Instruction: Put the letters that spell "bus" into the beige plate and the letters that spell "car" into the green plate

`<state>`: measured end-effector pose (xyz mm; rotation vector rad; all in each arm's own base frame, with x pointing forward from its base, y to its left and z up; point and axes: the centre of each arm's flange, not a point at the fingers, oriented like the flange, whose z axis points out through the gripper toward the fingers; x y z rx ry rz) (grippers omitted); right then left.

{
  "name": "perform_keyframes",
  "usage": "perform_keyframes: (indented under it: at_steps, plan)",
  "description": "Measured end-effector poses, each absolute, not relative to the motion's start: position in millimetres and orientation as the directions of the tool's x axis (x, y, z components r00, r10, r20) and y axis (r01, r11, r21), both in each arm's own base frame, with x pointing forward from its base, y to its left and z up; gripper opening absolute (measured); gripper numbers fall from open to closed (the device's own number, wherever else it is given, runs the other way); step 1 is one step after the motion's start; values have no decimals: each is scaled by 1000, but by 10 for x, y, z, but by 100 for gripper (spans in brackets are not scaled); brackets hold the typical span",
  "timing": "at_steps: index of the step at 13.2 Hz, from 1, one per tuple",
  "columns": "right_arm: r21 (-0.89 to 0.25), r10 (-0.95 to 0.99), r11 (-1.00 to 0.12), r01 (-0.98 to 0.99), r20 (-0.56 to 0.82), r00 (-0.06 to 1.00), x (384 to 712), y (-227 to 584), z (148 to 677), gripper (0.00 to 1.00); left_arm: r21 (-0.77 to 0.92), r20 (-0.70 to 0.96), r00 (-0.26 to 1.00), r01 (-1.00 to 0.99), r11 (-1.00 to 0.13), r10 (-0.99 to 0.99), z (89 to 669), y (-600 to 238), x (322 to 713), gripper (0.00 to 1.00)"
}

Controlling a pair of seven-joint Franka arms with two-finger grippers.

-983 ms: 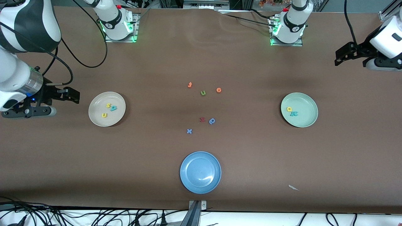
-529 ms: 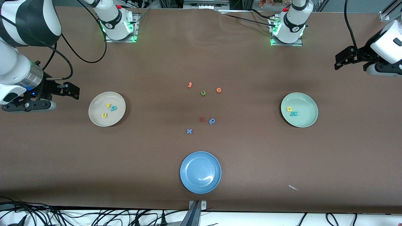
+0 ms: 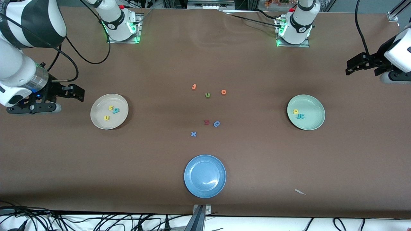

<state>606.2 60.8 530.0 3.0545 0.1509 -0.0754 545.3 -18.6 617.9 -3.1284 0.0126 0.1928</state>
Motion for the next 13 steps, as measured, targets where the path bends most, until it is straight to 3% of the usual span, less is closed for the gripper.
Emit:
perform_keyframes:
  at_steps: [13]
  plan:
    - [75, 51, -996, 55, -47, 998, 6059, 660, 5302, 100, -7, -124, 992, -10, -1000, -9, 6185, -201, 5456, 100]
